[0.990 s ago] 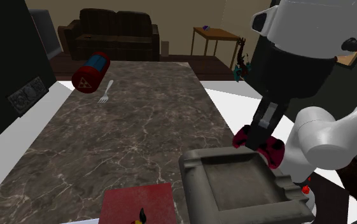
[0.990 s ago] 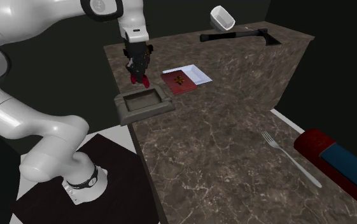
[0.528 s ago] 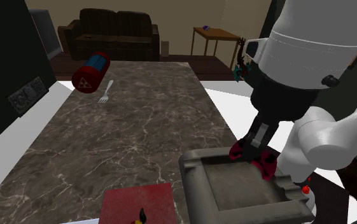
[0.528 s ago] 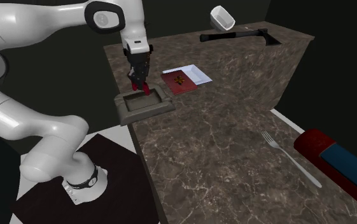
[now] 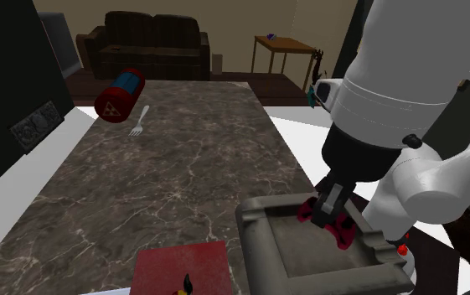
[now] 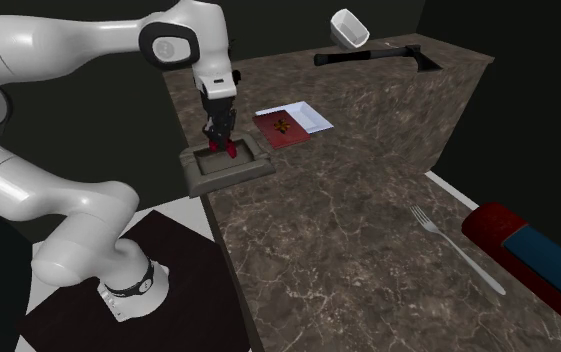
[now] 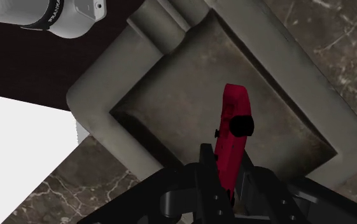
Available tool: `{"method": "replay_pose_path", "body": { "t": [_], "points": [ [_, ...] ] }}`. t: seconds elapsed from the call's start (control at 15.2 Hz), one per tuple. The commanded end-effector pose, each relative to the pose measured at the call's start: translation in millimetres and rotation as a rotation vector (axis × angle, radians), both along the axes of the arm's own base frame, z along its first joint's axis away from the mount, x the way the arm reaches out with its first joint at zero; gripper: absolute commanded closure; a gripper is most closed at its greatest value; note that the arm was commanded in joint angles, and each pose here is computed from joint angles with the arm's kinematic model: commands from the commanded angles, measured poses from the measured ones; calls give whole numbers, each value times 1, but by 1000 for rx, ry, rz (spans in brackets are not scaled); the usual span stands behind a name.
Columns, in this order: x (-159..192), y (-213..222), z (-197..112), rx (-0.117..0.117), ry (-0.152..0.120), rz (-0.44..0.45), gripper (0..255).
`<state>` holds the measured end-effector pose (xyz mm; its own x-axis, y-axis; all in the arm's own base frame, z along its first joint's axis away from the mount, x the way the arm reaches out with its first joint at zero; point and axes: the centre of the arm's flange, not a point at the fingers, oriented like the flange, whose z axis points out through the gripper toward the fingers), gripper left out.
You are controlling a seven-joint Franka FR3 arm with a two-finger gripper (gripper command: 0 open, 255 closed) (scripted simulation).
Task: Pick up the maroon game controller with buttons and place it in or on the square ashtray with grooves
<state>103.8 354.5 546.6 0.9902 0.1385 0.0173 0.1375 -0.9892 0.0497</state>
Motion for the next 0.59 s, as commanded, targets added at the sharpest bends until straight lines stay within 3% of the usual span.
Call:
{"method": "replay_pose_path", "body": {
  "t": [0.0, 0.26, 0.33, 0.53],
  "points": [
    [0, 0, -1, 0, 0, 0, 255],
    [0, 0, -1, 0, 0, 0, 255],
    [0, 0, -1, 0, 0, 0, 0],
    [0, 0, -1, 0, 0, 0, 0]
  ]
}}
